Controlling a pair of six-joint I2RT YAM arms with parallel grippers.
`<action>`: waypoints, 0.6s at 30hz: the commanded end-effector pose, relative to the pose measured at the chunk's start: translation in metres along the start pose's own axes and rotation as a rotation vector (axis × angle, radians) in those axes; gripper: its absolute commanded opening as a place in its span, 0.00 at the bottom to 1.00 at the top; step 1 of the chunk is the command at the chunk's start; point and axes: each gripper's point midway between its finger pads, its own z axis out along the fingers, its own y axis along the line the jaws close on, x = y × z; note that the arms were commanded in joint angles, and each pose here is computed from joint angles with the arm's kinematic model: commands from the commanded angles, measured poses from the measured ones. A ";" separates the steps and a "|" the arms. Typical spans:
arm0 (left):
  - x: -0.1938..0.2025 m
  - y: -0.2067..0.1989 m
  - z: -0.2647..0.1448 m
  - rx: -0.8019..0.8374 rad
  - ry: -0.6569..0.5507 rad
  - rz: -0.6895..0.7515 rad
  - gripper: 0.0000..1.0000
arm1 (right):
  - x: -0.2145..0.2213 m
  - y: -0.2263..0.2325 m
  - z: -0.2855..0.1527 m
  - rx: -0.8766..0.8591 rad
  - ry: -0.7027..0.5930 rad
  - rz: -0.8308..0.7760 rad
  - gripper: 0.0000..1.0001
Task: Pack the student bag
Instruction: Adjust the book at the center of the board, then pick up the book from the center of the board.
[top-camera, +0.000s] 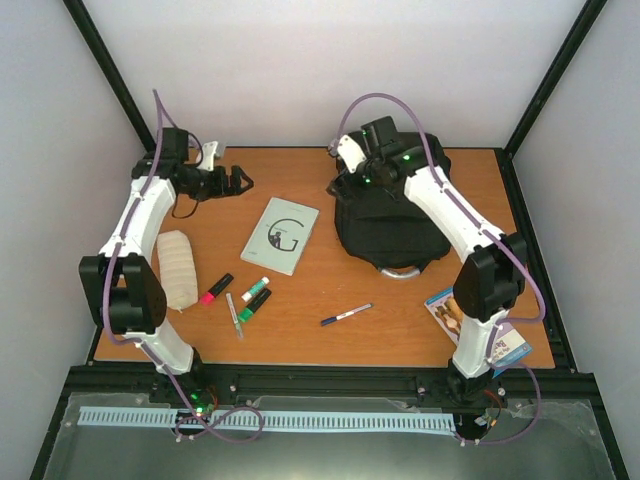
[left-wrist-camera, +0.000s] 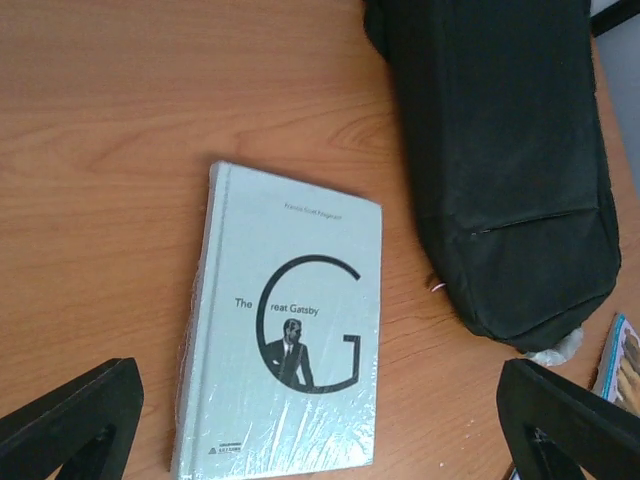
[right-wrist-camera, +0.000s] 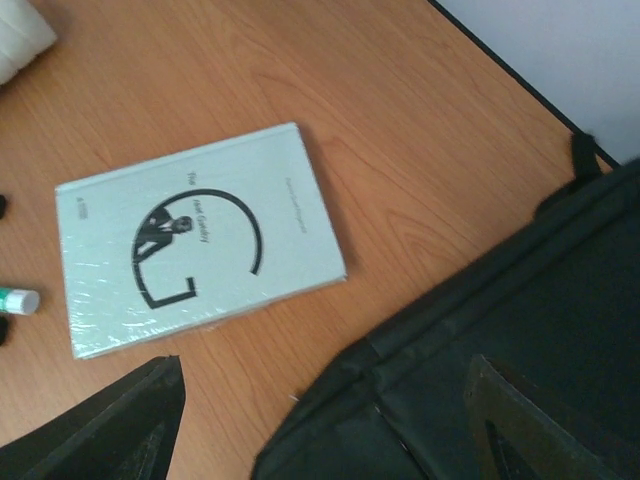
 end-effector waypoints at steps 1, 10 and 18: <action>0.000 0.008 0.007 -0.019 -0.062 -0.051 1.00 | 0.012 -0.028 -0.013 0.059 0.004 0.144 0.81; 0.066 0.100 0.009 -0.471 0.220 -0.008 1.00 | 0.045 0.021 0.044 -0.248 0.039 0.298 0.72; 0.097 0.049 0.063 0.014 0.310 -0.123 1.00 | 0.065 0.067 0.074 -0.315 0.121 0.250 0.73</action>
